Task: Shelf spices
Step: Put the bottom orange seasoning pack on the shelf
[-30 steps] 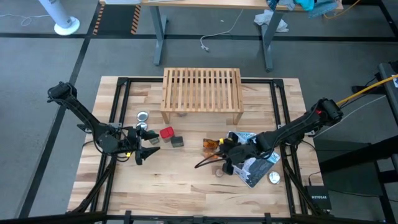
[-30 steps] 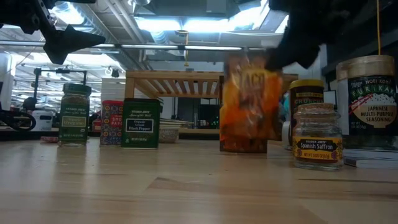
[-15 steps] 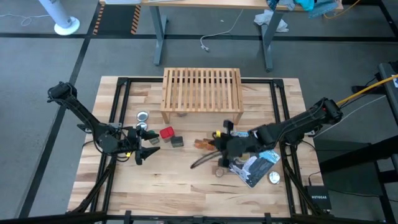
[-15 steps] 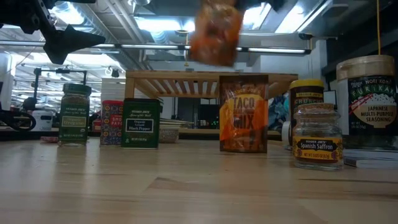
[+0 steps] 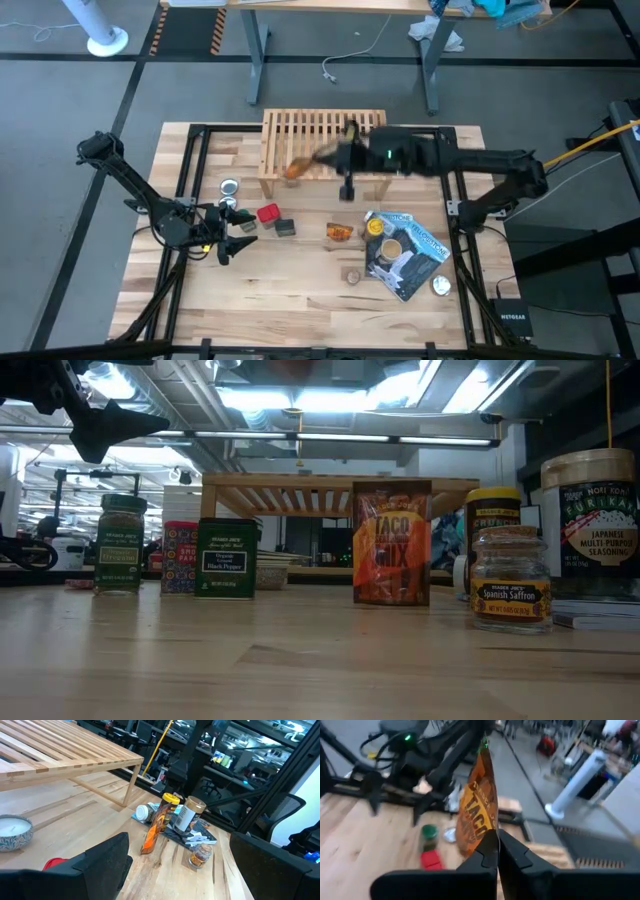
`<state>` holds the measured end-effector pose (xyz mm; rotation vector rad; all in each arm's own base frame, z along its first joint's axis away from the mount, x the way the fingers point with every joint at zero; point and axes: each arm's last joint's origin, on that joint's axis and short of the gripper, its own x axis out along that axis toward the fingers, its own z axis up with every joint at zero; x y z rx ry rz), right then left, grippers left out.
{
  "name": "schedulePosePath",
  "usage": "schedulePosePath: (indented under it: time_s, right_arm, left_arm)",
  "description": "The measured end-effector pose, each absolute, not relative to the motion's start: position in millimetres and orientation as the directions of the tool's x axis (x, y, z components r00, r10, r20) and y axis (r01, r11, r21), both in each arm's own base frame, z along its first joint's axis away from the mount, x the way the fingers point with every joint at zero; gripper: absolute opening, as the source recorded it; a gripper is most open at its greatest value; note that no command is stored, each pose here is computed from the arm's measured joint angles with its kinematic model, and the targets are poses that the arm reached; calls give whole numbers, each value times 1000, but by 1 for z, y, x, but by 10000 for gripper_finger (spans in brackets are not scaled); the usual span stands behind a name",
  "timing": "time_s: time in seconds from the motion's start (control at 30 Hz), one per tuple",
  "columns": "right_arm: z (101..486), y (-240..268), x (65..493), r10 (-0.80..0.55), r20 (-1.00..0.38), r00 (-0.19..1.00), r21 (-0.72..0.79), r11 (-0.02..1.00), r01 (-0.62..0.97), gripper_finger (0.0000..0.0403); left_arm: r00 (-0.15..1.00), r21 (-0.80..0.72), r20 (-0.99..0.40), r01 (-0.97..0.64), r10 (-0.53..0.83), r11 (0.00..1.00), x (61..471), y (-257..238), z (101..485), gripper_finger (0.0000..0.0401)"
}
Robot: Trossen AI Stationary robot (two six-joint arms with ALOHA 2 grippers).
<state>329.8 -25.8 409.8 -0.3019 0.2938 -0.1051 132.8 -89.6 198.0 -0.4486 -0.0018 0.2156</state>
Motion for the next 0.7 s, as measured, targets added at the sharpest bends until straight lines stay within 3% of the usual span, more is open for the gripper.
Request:
schedulePosePath:
  time_s: [0.2,0.37,0.5,0.7]
  right_arm:
    - [410,-81,328,-209,-230,950,-351,929,119,1]
    - [390,-113,347,-143,-233,962,-314,947,64,1]
    - [376,-131,364,-155,-184,971,-321,943,90,1]
    - [351,-150,378,-159,-219,963,-305,948,87,1]
  left_arm:
    - [977,-431,-46,-207,208,879,133,-90,198,340]
    - [977,-430,-46,-207,207,879,133,-90,198,340]
    - [977,-419,-46,-207,208,884,133,-90,198,340]
    - [976,-402,-63,-216,209,890,133,-89,195,340]
